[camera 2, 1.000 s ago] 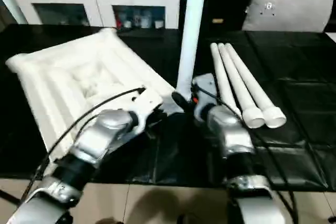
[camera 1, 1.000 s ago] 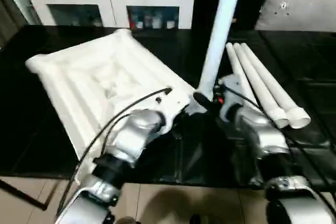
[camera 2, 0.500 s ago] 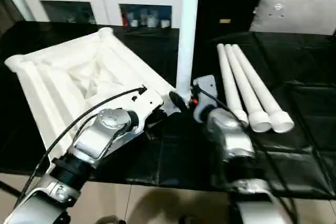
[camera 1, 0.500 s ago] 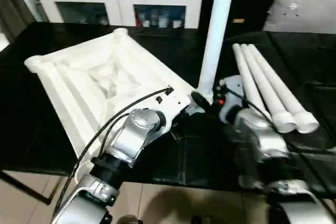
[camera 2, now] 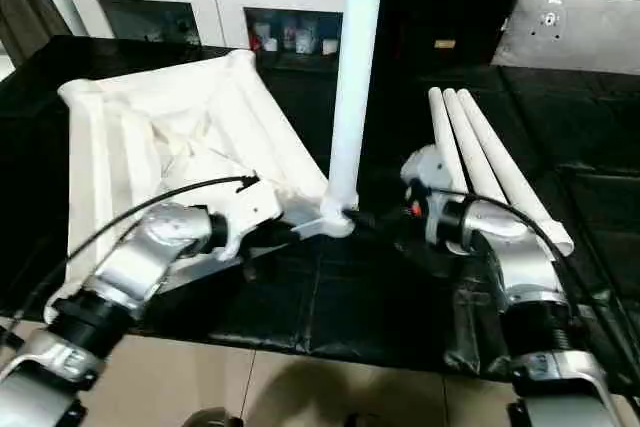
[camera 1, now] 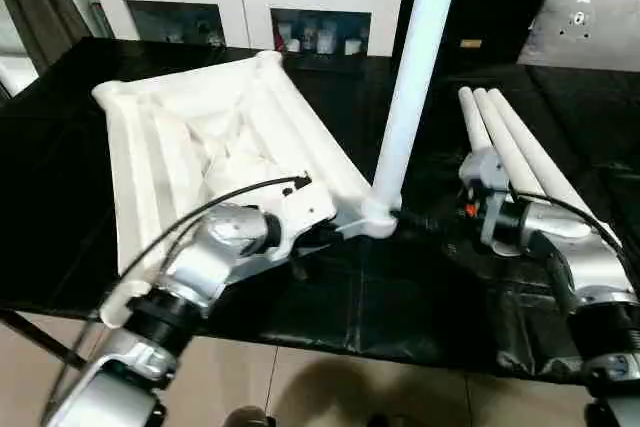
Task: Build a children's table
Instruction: Rotate leg to tighten
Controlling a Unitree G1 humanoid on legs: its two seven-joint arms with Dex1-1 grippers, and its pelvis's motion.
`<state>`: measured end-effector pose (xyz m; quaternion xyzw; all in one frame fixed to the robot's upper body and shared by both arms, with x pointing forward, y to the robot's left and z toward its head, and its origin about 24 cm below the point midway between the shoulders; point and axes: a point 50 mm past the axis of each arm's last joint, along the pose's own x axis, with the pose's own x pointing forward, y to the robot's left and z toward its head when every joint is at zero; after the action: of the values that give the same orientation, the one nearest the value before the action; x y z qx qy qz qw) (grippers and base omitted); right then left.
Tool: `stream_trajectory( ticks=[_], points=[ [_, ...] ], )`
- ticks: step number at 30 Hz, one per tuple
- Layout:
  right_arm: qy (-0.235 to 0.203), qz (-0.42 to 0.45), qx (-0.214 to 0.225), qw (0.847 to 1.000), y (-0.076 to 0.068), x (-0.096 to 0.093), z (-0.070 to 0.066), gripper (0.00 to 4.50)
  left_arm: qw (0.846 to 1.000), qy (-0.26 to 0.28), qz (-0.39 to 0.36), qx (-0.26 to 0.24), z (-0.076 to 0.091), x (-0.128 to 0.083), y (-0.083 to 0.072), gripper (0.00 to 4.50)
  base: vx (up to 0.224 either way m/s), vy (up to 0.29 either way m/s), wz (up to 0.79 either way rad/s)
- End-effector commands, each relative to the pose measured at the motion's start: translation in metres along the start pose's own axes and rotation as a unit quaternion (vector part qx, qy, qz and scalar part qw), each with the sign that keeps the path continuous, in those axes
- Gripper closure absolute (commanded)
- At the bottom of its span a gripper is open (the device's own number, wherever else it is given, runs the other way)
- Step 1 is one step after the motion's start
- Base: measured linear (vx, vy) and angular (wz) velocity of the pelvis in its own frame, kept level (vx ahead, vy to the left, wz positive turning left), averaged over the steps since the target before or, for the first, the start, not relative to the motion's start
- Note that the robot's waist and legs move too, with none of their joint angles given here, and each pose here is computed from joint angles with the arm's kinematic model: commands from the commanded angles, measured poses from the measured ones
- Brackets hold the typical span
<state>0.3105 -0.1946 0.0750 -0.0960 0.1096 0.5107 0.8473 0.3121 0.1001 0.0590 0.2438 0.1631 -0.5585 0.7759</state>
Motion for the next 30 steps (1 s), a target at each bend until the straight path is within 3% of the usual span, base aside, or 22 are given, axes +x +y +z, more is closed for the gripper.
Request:
stream_trajectory(
  ticks=[1, 9, 15, 30],
  points=[
    [0.007, 0.026, -0.026, 0.999, 0.002, 0.001, 0.004, 0.08, 0.997, -0.009, -0.058, 0.049, 0.007, 0.002, -0.008, 4.50, 0.000, 0.000, 0.00],
    [0.052, 0.102, -0.042, 0.993, 0.009, 0.003, -0.002, 0.08, 0.987, 0.001, -0.139, 0.079, 0.001, -0.007, -0.015, 4.50, 0.000, 0.000, 0.00],
    [0.057, 0.129, -0.036, 0.989, 0.011, 0.004, -0.002, 0.08, 0.984, -0.004, -0.155, 0.085, 0.001, -0.010, -0.016, 4.50, 0.000, 0.000, 0.00],
    [0.042, 0.155, -0.017, 0.987, 0.016, 0.013, -0.002, 1.44, 0.981, -0.013, -0.176, 0.084, 0.002, -0.010, -0.020, 4.50, 0.000, 0.000, 0.00]
  ],
)
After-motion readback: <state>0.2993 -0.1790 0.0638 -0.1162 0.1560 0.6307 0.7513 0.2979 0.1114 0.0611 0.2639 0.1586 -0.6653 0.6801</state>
